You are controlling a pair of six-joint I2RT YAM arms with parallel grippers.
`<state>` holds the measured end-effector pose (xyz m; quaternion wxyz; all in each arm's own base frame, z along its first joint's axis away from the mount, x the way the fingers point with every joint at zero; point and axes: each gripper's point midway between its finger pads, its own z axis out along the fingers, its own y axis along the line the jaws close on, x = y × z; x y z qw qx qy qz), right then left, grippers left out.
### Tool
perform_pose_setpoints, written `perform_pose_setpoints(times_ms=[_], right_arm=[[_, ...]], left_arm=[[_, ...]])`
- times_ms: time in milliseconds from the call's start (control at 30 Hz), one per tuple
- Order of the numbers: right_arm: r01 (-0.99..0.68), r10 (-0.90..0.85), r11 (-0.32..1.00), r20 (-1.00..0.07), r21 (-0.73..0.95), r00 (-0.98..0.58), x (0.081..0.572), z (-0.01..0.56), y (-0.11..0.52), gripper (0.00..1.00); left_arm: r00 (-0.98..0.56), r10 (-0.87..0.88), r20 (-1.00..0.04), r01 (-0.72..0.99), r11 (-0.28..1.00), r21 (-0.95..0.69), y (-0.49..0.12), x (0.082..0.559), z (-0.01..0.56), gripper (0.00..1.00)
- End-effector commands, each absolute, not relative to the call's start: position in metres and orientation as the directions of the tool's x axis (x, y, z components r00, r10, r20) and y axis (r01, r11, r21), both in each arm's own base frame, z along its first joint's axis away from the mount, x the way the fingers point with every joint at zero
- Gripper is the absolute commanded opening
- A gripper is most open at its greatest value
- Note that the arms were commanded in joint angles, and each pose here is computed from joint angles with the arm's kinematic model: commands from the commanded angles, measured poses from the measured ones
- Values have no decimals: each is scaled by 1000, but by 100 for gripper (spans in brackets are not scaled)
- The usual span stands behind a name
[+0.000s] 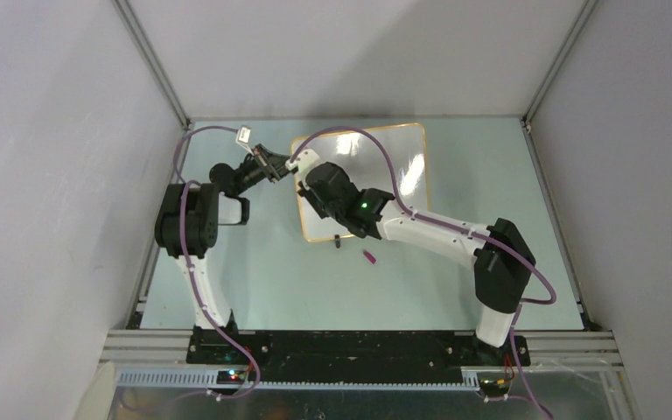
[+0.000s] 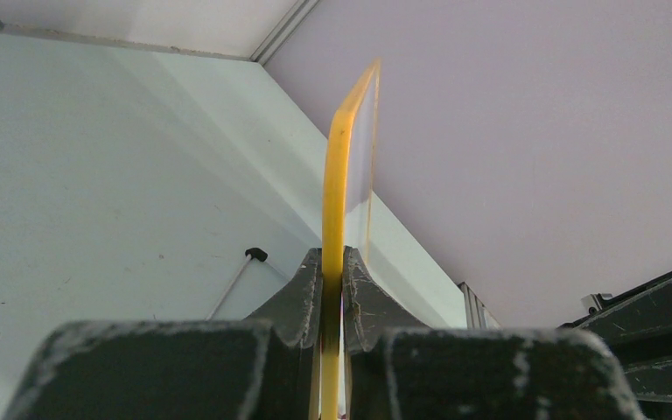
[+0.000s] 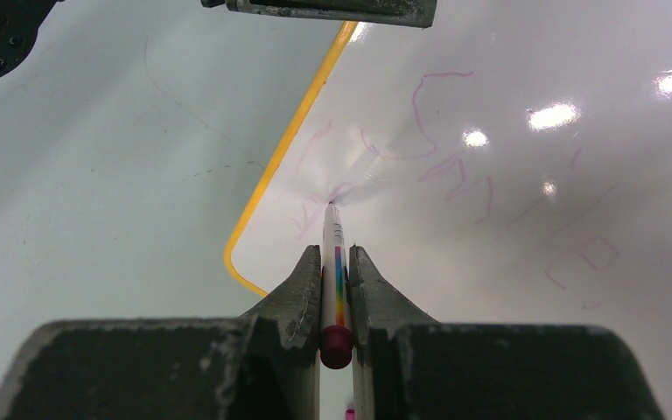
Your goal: Write a sentence on the whiteboard
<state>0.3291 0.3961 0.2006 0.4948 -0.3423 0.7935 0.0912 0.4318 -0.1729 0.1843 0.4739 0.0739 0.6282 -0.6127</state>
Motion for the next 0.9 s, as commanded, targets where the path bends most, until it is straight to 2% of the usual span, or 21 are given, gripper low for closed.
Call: perform_pose_setpoints(times_ms=[0, 867], right_arm=[[-595, -440, 776, -857, -211, -270, 339, 211, 383, 0], [-603, -462, 773, -826, -196, -325, 321, 180, 375, 0]], left_arm=[[-520, -422, -743, 729, 234, -643, -182, 419, 179, 0], [-519, -422, -743, 729, 235, -642, -182, 418, 179, 0]])
